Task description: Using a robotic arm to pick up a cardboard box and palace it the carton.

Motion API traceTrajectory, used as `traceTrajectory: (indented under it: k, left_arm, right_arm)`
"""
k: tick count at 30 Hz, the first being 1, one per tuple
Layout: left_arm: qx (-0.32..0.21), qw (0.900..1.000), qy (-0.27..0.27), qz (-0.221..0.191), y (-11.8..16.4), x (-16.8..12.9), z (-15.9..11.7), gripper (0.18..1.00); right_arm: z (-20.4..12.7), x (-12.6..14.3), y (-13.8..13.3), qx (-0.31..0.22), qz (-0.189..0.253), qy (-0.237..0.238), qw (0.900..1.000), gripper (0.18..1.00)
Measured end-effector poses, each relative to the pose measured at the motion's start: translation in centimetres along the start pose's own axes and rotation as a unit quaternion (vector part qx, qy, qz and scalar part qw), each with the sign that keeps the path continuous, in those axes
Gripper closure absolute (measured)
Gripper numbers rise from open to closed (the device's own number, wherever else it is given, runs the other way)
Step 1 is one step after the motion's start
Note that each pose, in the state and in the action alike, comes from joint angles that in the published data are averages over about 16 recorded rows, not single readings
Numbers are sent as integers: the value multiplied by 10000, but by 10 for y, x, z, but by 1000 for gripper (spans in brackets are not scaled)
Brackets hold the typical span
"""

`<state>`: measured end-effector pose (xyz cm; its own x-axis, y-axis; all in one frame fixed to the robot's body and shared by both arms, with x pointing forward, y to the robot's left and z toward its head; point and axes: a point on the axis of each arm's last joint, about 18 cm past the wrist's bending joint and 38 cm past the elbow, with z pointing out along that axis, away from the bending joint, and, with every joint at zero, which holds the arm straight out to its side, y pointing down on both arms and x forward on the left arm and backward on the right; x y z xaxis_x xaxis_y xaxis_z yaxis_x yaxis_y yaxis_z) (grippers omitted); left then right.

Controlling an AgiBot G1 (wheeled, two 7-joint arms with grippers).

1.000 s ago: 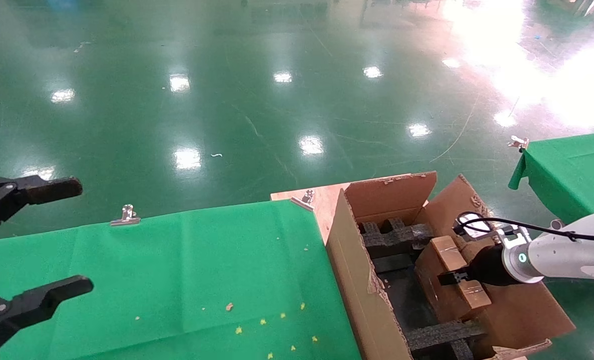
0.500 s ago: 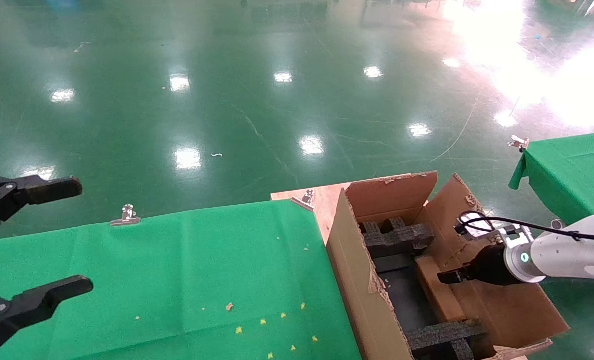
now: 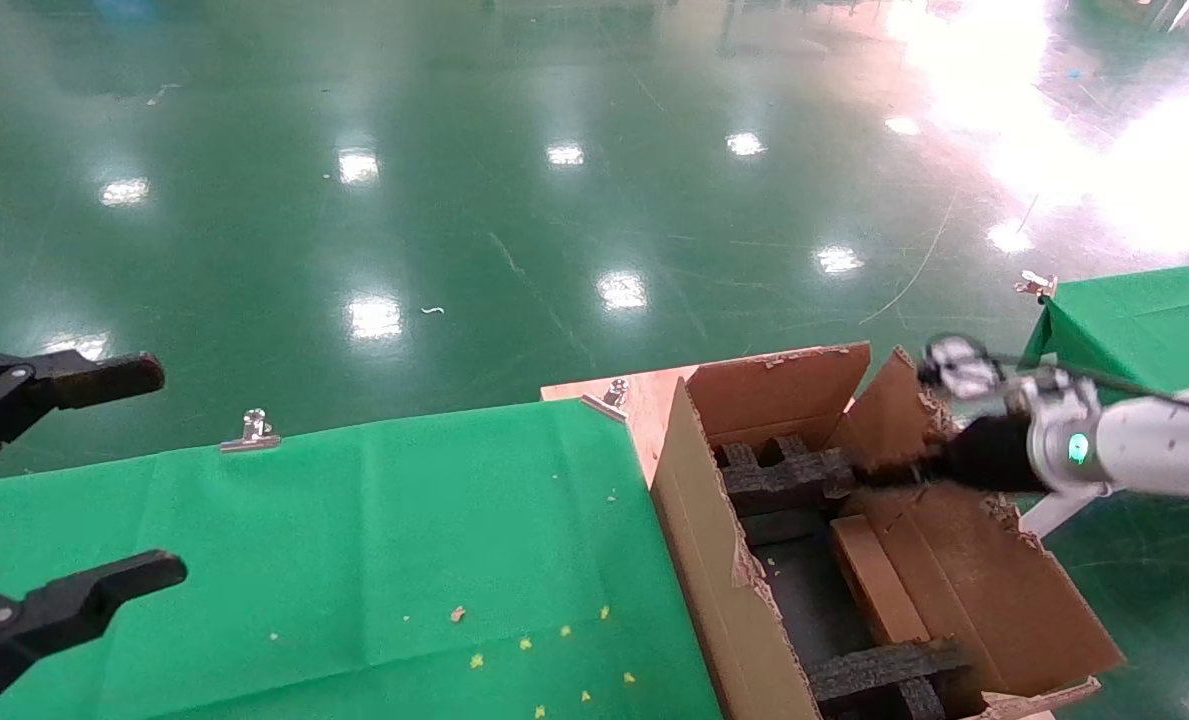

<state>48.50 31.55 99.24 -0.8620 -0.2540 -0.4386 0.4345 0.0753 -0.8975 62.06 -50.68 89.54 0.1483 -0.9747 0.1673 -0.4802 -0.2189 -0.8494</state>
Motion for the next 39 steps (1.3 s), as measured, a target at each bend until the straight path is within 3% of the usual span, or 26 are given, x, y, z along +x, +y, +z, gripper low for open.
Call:
traceTrajectory:
  k: [10, 18, 39]
  left_arm:
    - [0, 10000, 0, 0, 0, 0, 0, 184]
    - [0, 10000, -2, -1, 0, 0, 0, 184]
    - [1, 10000, -3, -2, 0, 0, 0, 184]
  right_arm:
    - [-46, -63, -54, 1141, -420, -943, 9881, 204]
    - [-66, -104, -72, 1538, -690, -1603, 9726, 180]
    - [-68, -119, -76, 1581, -850, -1935, 9645, 178]
